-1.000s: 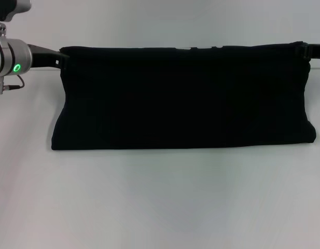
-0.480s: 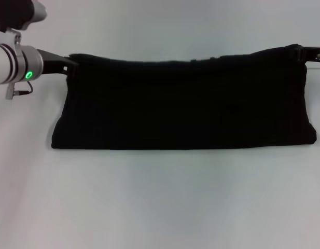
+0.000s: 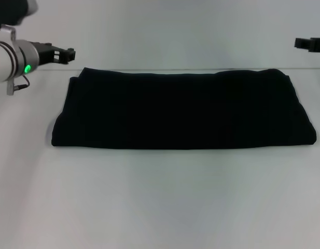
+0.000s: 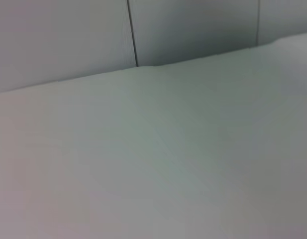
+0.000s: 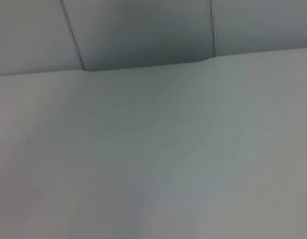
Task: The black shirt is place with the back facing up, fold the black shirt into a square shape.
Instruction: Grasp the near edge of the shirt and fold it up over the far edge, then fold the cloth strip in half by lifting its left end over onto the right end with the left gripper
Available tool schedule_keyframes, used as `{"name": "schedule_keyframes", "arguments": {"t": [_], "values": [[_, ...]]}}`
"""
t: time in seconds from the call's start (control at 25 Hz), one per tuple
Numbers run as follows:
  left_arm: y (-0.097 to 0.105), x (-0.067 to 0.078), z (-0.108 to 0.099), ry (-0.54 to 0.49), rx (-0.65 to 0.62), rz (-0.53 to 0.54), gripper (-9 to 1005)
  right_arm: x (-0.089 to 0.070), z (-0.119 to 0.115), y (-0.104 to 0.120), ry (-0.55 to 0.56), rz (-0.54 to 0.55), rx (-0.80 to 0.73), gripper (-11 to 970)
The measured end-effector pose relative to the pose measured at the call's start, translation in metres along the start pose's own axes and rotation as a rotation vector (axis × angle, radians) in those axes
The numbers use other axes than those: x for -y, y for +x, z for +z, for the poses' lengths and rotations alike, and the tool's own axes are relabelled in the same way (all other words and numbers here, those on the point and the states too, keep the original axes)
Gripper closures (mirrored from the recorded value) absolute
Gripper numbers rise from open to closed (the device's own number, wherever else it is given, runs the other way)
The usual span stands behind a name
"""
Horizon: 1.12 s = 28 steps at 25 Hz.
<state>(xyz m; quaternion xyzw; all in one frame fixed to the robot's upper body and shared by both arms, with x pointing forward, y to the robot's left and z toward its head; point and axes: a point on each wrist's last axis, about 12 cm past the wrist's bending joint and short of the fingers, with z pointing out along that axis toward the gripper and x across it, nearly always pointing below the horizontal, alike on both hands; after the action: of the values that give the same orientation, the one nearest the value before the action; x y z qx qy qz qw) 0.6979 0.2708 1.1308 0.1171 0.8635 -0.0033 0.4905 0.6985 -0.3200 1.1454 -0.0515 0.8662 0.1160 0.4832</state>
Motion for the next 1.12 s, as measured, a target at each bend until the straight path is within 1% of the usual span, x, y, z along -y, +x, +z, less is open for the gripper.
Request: {"name": "schedule_keyframes", "arguments": {"t": [0.04, 0.08, 0.12, 0.16, 0.24, 0.36, 0.4, 0.44, 0.56, 0.6, 0.68, 0.76, 0.88, 1.08, 1.12], "values": [[0.000, 0.000, 0.000, 0.000, 0.000, 0.000, 517, 0.000, -0.002, -0.002, -0.020, 0.006, -0.002, 458], [-0.002, -0.002, -0.002, 0.009, 0.002, -0.025, 482, -0.002, -0.004, -0.003, -0.055, 0.014, -0.009, 414], [-0.005, -0.008, -0.014, 0.080, -0.015, -0.086, 452, -0.003, -0.007, -0.004, -0.089, 0.022, -0.015, 369], [-0.005, -0.008, -0.018, 0.110, -0.026, -0.101, 423, -0.005, -0.011, -0.003, -0.146, 0.035, -0.026, 325], [-0.003, -0.006, -0.031, 0.223, -0.077, -0.129, 363, -0.009, -0.018, -0.001, -0.233, 0.056, -0.033, 304], [0.004, -0.003, -0.059, 0.410, -0.161, -0.136, 274, -0.016, -0.032, 0.009, -0.388, 0.074, -0.033, 272], [0.006, -0.002, -0.064, 0.447, -0.178, -0.138, 244, -0.017, -0.034, 0.012, -0.415, 0.074, -0.031, 262], [0.011, 0.001, -0.074, 0.518, -0.210, -0.139, 208, -0.020, -0.038, 0.016, -0.451, 0.064, -0.030, 251], [0.023, 0.002, -0.093, 0.655, -0.285, -0.167, 102, -0.024, -0.045, 0.028, -0.529, 0.013, -0.033, 220], [0.026, 0.002, -0.095, 0.669, -0.299, -0.181, 66, -0.025, -0.047, 0.030, -0.548, -0.007, -0.034, 209], [0.034, -0.001, -0.099, 0.696, -0.340, -0.232, 61, -0.029, -0.051, 0.035, -0.593, -0.054, -0.033, 211], [0.043, -0.004, -0.101, 0.695, -0.382, -0.300, 56, -0.031, -0.053, 0.038, -0.620, -0.078, -0.032, 213], [0.050, -0.009, -0.102, 0.679, -0.424, -0.384, 54, -0.032, -0.054, 0.039, -0.631, -0.088, -0.033, 208], [0.057, -0.018, -0.099, 0.649, -0.491, -0.585, 55, -0.034, -0.052, 0.033, -0.624, -0.092, -0.025, 200], [0.061, -0.020, -0.097, 0.648, -0.515, -0.671, 55, -0.034, -0.051, 0.032, -0.623, -0.093, -0.023, 199]]}}
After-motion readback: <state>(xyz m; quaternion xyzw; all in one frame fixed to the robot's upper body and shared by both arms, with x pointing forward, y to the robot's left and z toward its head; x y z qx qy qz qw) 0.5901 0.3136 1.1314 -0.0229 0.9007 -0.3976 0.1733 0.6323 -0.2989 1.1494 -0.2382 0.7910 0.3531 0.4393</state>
